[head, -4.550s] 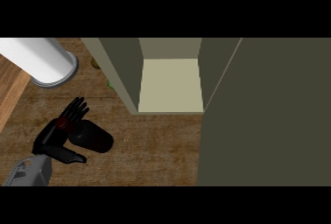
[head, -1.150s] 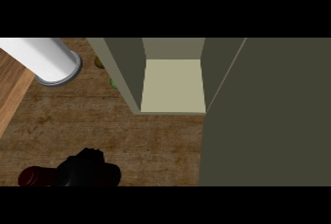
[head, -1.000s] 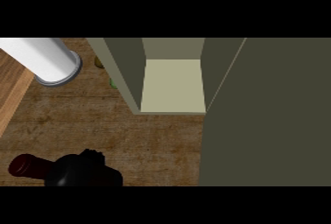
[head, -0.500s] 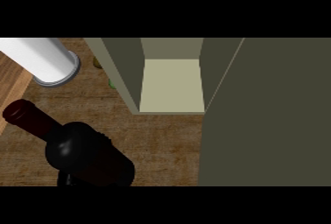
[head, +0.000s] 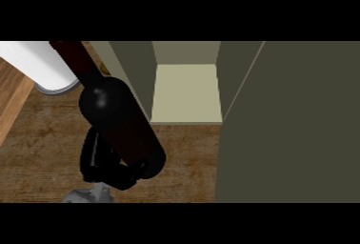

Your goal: Pick up the wine, place it into the cabinet and close the cabinet

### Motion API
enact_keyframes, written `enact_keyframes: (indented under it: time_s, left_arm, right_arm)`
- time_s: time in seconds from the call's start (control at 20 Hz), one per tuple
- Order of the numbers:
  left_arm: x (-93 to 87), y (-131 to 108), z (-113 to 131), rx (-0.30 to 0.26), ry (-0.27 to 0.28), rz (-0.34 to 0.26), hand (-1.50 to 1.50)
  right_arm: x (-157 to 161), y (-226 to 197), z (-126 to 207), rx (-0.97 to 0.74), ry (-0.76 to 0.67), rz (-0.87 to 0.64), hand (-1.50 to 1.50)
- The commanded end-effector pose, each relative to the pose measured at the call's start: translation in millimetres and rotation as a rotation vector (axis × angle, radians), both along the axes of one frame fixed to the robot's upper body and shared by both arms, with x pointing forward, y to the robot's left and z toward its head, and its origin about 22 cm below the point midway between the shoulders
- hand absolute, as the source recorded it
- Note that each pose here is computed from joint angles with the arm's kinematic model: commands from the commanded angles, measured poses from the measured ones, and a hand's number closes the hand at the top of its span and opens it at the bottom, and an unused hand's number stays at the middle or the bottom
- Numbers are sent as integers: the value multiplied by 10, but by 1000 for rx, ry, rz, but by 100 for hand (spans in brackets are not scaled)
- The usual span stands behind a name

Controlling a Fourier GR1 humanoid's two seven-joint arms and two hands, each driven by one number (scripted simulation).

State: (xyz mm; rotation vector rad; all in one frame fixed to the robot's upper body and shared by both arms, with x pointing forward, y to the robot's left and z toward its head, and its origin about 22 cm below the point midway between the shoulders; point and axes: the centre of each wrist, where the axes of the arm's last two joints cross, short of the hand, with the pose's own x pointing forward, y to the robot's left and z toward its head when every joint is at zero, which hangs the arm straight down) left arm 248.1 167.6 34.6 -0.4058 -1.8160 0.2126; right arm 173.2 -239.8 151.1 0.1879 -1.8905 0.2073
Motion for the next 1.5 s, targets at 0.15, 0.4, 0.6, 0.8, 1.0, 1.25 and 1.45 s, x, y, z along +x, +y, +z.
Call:
enact_keyframes:
  time_s: [0.15,0.4,0.6,0.8,1.0,1.25,1.45]
  left_arm:
    - [446,-239,264,47,-28,52,150]
    - [402,-583,116,148,-29,56,150]
    - [604,-731,-23,200,5,30,150]
    - [639,-779,-105,187,19,74,150]
    - [777,-738,-330,188,58,85,150]
    - [781,-810,-423,197,92,76,150]
    - [778,-757,-500,199,108,111,150]
  right_arm:
    - [-73,58,96,4,10,13,-150]
    - [35,9,-34,-7,4,-8,-150]
    - [-23,30,-134,-12,-5,-12,-150]
    - [-48,98,-96,-3,-13,0,-150]
    - [-167,-40,34,-15,-12,16,-150]
    - [-60,-16,-47,-5,-15,34,-150]
    - [-135,130,73,-8,-16,-1,-150]
